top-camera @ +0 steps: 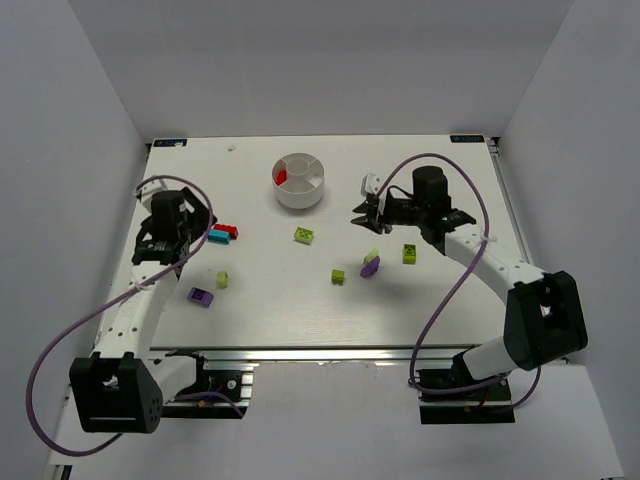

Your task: Sort the legos into containers by color

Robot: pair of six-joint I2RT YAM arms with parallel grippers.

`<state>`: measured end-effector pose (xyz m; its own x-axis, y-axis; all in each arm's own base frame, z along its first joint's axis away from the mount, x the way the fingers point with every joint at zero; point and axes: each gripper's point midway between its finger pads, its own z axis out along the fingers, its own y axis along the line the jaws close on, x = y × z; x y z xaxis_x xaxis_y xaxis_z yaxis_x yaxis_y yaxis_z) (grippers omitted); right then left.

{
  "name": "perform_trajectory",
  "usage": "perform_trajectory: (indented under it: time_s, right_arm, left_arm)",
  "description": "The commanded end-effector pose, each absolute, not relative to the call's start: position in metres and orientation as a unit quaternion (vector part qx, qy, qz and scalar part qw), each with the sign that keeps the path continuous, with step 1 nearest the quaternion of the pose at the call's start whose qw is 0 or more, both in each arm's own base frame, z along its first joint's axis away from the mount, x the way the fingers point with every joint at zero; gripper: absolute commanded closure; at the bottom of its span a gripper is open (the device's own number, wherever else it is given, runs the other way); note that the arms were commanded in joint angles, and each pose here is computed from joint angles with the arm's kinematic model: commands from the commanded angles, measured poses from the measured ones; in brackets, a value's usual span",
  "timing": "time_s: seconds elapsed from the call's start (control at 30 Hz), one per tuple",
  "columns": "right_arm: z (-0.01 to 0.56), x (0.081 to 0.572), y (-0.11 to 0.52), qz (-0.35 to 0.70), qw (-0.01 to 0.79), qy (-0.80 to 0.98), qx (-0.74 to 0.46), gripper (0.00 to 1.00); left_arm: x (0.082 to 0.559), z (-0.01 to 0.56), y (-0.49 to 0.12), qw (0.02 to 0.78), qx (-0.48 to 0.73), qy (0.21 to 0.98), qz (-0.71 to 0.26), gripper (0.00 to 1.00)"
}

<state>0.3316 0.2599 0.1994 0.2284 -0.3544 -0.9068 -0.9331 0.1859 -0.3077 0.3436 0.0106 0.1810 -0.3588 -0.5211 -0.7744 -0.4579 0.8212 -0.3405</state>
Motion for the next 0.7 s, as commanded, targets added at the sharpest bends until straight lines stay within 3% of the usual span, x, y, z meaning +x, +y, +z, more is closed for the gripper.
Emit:
perform_trajectory:
  time_s: [0.0,0.07,0.2,0.27,0.67]
  right_arm:
    - [0.205,0.310,0.276,0.342,0.493,0.541,-0.590,0.70]
    - [0.199,0.305,0.279,0.341,0.489,0.540,-0.595,0.68]
    - [0.188,0.298,0.280,0.331,0.473,0.548,-0.605,0.42]
    - [0.184,0.296,0.279,0.329,0.469,0.552,-0.605,0.36]
    - [0.171,0.289,0.273,0.313,0.466,0.561,-0.609,0.33]
  left_arm:
    - [0.333,0.164,0.023,0.446,-0.366,0.814,-0.062,0.08]
    - [0.329,0.153,0.027,0.417,-0.390,0.817,-0.082,0.08]
    - [0.327,0.132,0.033,0.363,-0.435,0.814,-0.129,0.08]
    - [0.326,0.119,0.042,0.340,-0.465,0.805,-0.143,0.08]
    - [0.350,0.097,0.054,0.300,-0.539,0.768,-0.174,0.15]
